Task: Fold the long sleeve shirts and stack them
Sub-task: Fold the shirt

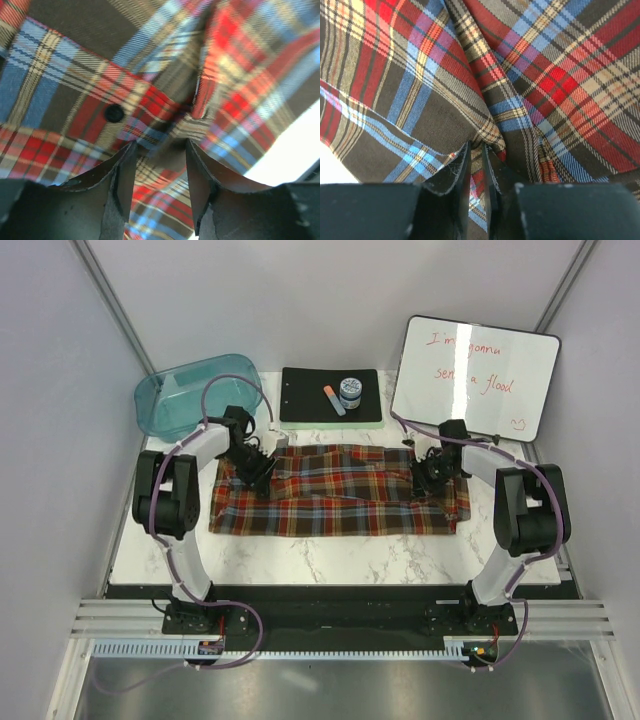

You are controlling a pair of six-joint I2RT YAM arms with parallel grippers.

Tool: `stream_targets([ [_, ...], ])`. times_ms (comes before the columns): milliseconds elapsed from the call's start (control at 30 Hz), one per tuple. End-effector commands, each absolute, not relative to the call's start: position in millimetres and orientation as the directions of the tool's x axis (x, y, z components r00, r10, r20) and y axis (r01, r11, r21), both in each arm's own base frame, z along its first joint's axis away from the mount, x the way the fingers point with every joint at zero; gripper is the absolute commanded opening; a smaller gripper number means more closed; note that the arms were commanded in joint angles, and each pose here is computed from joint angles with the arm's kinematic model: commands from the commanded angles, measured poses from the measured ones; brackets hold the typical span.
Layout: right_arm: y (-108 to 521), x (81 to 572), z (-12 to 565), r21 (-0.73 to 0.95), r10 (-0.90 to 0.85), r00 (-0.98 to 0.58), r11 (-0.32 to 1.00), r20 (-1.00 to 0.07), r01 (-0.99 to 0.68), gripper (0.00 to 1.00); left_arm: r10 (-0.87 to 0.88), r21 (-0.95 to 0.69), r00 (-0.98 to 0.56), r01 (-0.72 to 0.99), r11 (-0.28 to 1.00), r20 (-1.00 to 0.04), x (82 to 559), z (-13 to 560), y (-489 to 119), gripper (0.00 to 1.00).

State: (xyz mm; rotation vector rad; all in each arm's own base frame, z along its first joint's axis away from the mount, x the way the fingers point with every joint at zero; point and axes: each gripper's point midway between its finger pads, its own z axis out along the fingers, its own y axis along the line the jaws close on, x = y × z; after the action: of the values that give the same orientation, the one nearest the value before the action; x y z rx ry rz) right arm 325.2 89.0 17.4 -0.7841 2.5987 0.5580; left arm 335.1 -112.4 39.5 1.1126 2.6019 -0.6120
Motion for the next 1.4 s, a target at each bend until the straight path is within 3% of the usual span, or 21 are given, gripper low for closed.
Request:
stream_targets([
  [0,70.7,322.0,-1.9,0.192,-0.451,-0.805,0.814,-0.386,-0.548,0.22,0.639,-0.208,-0.684,0.723,0.659,-0.352,348.1,12.5,-104.8,0.49],
  [133,76.8,317.5,9.9,0.22,-0.455,-0.788,0.791,-0.414,-0.572,0.25,0.633,-0.206,-0.694,0.713,0.67,-0.343,340.0,9.8,-101.6,0.49],
  [233,89.0,313.9,32.8,0.26,-0.454,-0.762,0.752,-0.462,-0.606,0.29,0.599,-0.196,-0.694,0.703,0.683,-0.399,343.2,36.7,-103.7,0.52],
  [500,96.3,319.7,88.6,0.269,-0.397,-0.732,0.747,-0.554,-0.609,0.38,0.4,-0.349,-0.788,0.581,0.735,-0.469,341.0,86.5,-121.6,0.61],
  [767,75.2,313.8,78.7,0.289,-0.366,-0.779,0.78,-0.509,-0.555,0.39,0.122,-0.501,-0.913,0.322,0.803,-0.39,361.1,83.9,-112.0,0.63],
  [1367,74.4,312.2,74.1,0.291,-0.379,-0.781,0.775,-0.497,-0.561,0.4,0.072,-0.497,-0.946,0.229,0.837,-0.315,373.4,38.7,-107.6,0.6],
])
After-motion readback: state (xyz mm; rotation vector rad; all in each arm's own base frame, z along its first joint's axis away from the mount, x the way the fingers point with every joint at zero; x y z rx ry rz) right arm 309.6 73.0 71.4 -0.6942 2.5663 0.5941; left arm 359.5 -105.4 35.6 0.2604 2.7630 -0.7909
